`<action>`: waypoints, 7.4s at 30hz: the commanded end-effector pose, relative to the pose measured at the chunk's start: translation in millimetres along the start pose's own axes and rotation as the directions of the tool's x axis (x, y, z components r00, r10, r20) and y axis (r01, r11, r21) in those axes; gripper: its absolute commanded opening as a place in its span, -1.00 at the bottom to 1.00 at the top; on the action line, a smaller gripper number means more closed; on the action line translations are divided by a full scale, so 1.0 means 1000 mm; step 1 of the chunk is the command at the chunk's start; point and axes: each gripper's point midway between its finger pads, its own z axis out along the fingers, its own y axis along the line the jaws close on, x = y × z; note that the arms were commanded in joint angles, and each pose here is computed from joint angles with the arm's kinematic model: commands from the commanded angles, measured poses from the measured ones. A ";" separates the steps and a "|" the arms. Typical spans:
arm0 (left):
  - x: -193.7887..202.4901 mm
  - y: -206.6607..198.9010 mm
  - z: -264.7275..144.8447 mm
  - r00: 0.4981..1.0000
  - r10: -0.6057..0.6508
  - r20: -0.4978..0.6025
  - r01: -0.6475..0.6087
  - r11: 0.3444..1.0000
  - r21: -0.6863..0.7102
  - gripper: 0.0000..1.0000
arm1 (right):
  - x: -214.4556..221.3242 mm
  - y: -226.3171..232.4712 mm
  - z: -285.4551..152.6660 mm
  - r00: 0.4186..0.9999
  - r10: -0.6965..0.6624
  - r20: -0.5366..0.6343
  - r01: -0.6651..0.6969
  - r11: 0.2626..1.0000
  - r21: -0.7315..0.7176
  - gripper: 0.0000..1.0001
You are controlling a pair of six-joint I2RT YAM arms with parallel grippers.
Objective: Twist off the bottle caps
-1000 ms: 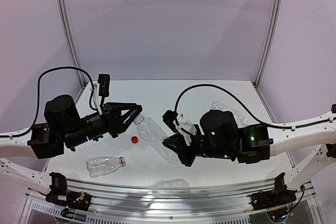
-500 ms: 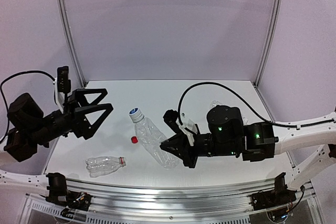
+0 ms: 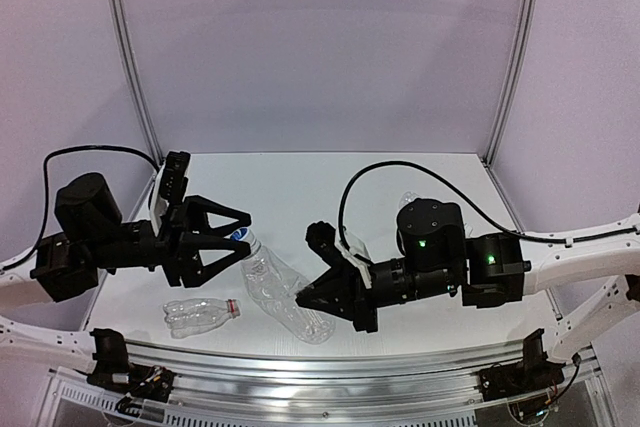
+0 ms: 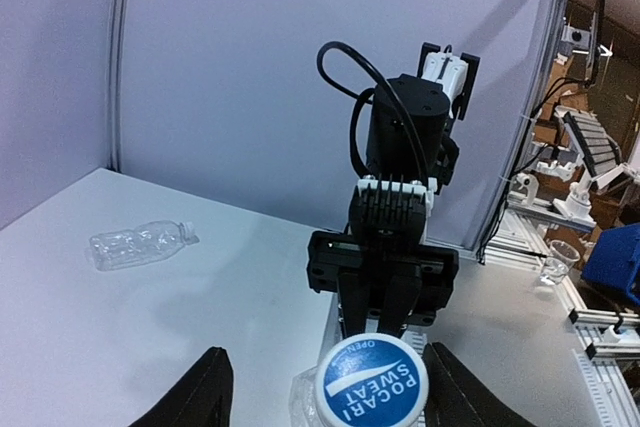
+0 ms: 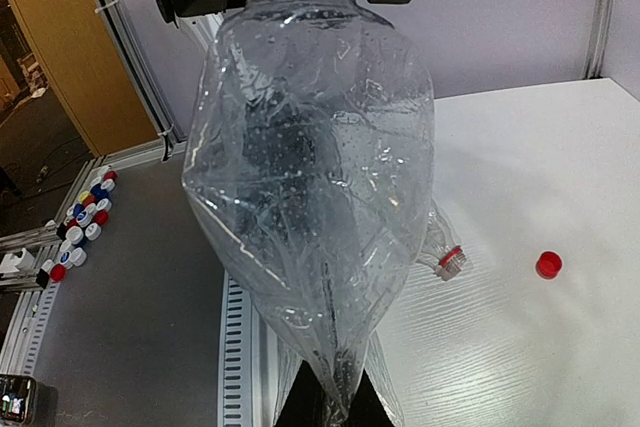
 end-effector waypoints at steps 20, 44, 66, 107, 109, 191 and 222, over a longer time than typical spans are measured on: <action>-0.018 -0.013 0.003 0.999 -0.004 0.046 0.001 0.998 0.064 -0.09 | 0.005 0.001 0.005 1.000 -0.007 -0.021 0.007 1.000 -0.018 -1.00; 0.021 0.106 0.030 0.960 -0.243 0.136 0.273 0.722 -0.636 -0.66 | 0.020 -0.115 -0.007 0.997 0.046 -0.064 0.004 0.782 0.624 -1.00; -0.017 0.051 -0.009 0.991 -0.106 0.081 0.125 0.947 -0.295 0.98 | 0.012 -0.069 0.002 0.999 0.019 -0.032 -0.006 0.926 0.377 -1.00; -0.009 -0.009 0.015 0.998 -0.061 -0.020 0.063 0.991 0.118 -0.52 | 0.005 -0.002 0.004 1.000 -0.026 -0.002 0.026 1.000 0.003 -1.00; -0.010 -0.009 0.013 0.998 -0.060 -0.013 0.061 0.991 0.117 -0.50 | 0.005 -0.003 0.004 1.000 -0.024 -0.003 0.024 1.000 0.006 -1.00; -0.018 -0.007 0.004 0.999 -0.023 0.037 0.021 0.999 0.050 0.35 | -0.002 -0.005 -0.005 0.999 -0.042 0.027 0.040 0.997 0.059 -1.00; -0.018 0.044 0.010 0.991 -0.098 0.090 0.119 0.953 -0.280 -0.68 | -0.003 -0.067 -0.012 0.998 0.052 0.042 -0.065 0.910 0.410 -1.00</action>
